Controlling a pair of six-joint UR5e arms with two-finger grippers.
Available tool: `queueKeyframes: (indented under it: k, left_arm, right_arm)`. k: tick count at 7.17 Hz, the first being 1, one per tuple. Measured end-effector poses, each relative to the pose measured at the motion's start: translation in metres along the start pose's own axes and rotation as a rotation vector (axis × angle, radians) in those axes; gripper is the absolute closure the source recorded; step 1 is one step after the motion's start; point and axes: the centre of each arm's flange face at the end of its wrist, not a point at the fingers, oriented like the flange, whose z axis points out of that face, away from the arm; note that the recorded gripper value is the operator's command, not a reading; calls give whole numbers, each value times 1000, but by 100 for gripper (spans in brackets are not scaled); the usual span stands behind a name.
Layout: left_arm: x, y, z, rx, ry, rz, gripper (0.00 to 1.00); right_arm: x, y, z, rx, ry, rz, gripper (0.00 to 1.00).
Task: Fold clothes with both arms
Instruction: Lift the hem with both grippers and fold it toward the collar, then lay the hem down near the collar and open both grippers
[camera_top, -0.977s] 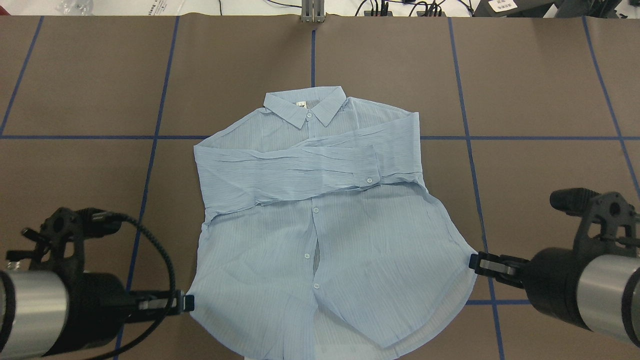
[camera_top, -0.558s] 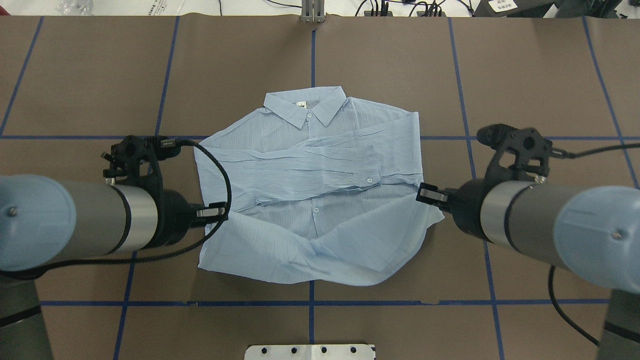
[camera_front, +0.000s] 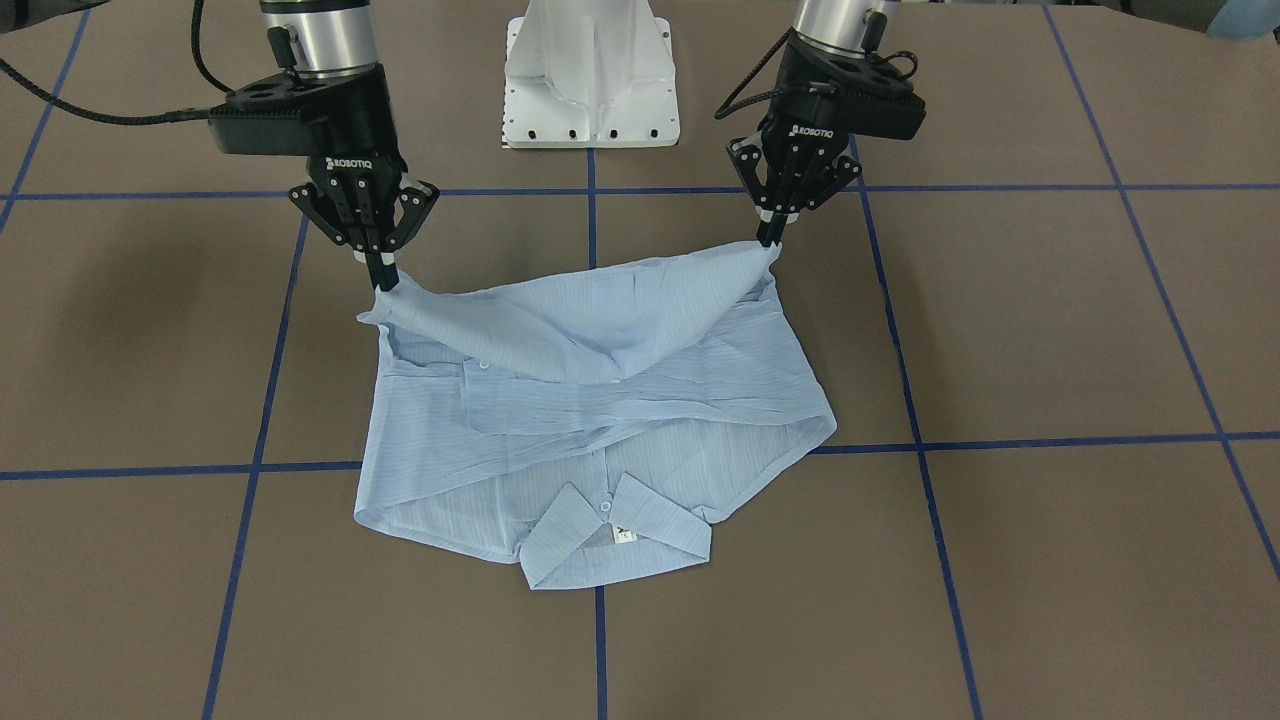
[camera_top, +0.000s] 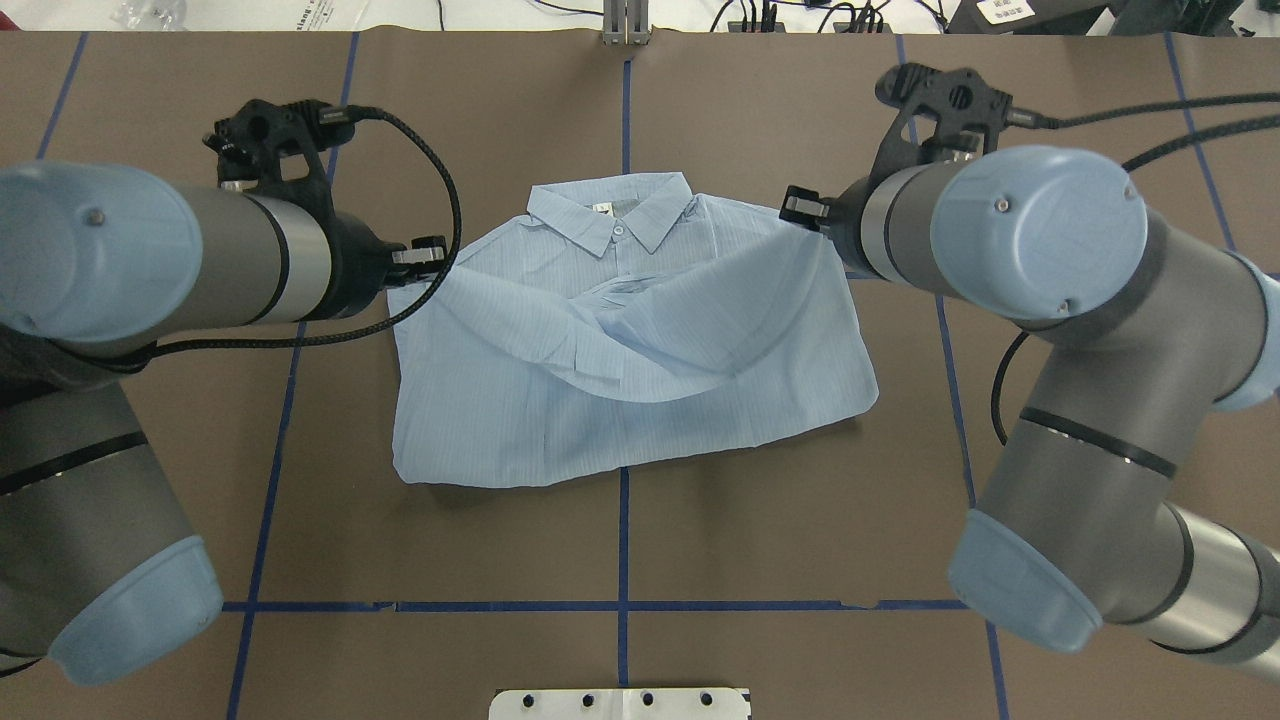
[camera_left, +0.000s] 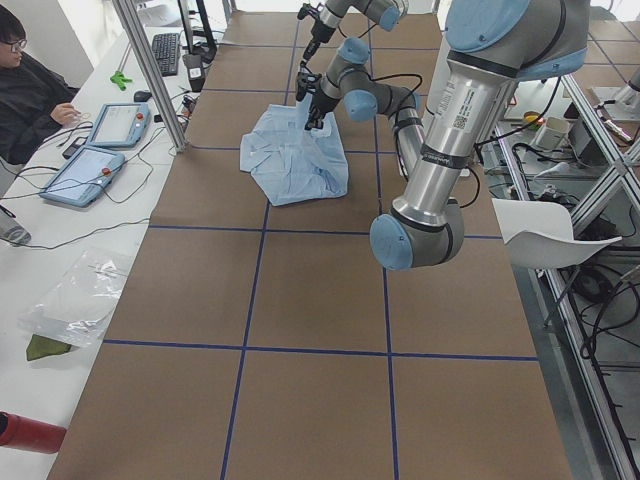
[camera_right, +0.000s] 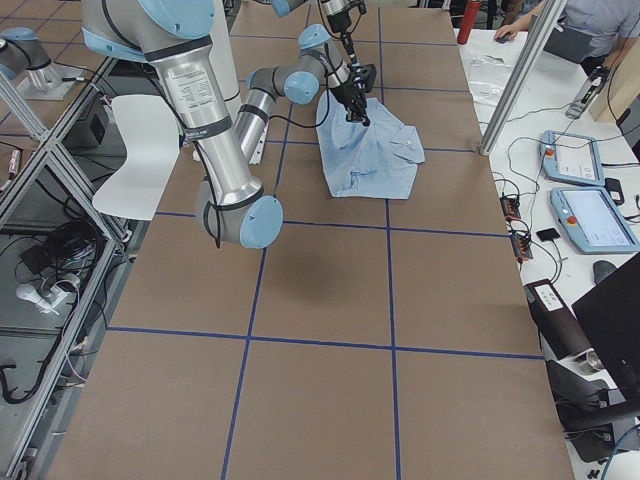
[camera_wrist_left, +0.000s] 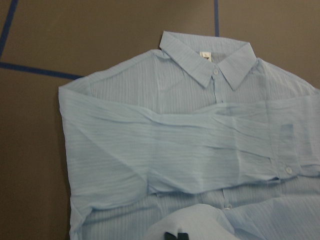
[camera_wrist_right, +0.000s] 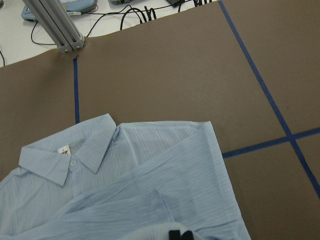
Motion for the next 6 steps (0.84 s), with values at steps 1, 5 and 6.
queueKeyframes:
  k: [1,5,6]
  left_arm:
    - [0,-14,14,18,-10,16,100]
    - [-44,-32,181,54,-53,71,100]
    - [-55,-40,194,68,-71,114,100]
  right_arm:
    - [-2,-10,22,12,18,-11,100]
    - [28,-3,174,2,91,-59,100]
    - [38,-1,196,0,102,-68,100]
